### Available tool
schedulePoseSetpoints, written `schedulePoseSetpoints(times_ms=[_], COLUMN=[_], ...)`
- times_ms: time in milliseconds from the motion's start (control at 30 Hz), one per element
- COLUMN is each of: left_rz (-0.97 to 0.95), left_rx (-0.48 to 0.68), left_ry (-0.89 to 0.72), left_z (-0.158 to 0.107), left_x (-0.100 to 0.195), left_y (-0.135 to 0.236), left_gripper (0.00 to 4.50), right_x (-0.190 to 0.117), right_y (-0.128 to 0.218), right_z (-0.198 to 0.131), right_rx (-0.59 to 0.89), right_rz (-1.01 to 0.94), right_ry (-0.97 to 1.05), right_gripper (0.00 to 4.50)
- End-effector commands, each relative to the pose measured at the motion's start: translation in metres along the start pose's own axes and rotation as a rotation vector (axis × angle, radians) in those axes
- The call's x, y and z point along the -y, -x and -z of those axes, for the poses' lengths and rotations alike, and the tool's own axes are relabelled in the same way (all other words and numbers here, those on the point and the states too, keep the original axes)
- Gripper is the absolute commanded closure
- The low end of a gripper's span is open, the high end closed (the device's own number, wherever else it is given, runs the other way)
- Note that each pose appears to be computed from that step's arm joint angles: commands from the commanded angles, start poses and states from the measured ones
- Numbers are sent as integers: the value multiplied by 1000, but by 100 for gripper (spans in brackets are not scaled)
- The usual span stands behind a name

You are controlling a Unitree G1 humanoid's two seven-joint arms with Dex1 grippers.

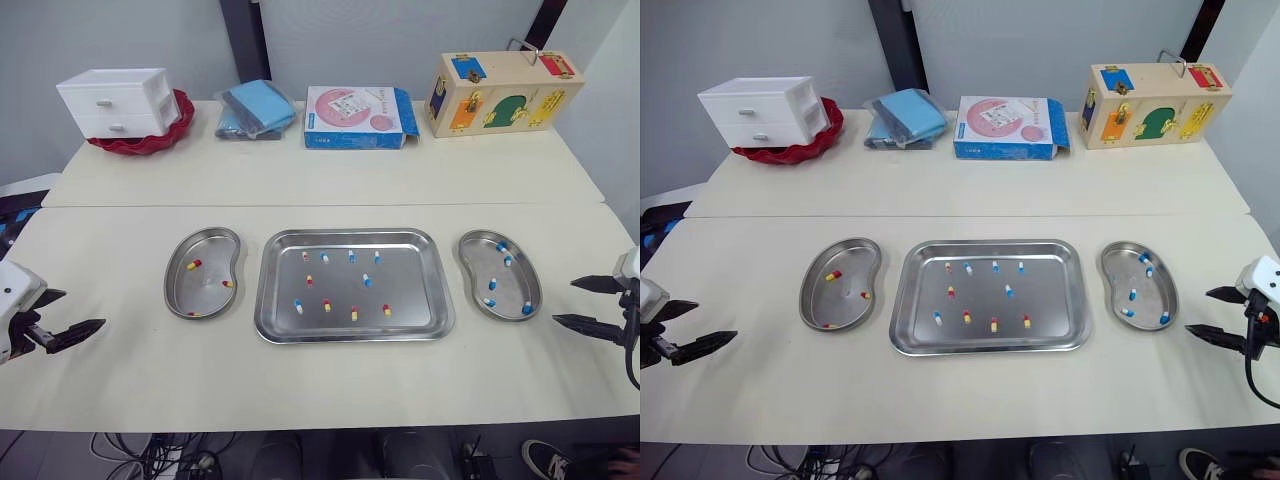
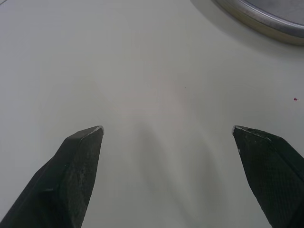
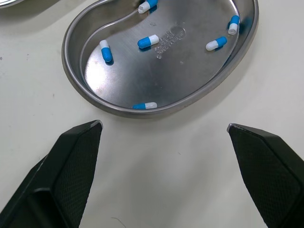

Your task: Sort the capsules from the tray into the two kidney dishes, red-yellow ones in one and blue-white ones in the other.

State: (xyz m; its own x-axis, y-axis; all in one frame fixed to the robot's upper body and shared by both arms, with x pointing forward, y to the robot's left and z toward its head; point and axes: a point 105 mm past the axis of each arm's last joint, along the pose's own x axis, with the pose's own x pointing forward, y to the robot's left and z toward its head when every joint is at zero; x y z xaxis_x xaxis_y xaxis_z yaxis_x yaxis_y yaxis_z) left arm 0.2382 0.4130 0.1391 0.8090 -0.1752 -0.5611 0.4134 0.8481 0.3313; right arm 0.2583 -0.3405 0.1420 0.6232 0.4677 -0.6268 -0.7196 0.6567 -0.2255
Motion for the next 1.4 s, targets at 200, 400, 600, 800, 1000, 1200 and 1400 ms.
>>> schedulePoseSetpoints(times_ms=[200,400,600,800,1000,1200,1400], left_rz=[-14,-6,3,5,27,117,414], left_rx=[25,20,17,16,17,30,225], left_ry=[-29,-32,-34,-38,-33,-47,-80], left_z=[-6,-3,-1,0,1,0,-18], left_x=[-9,-9,-9,-9,-6,8,86], left_y=[2,2,3,3,1,6,13], left_gripper=[0,0,0,0,0,0,0], right_x=[7,8,8,8,7,8,11], right_y=[7,7,6,7,7,8,10], right_z=[-8,-7,-8,-7,-6,-4,-3], right_rx=[26,24,24,19,16,13,8], right_rz=[34,32,30,30,29,30,36], right_ry=[29,33,35,35,33,27,25], right_gripper=[3,3,3,3,3,3,3])
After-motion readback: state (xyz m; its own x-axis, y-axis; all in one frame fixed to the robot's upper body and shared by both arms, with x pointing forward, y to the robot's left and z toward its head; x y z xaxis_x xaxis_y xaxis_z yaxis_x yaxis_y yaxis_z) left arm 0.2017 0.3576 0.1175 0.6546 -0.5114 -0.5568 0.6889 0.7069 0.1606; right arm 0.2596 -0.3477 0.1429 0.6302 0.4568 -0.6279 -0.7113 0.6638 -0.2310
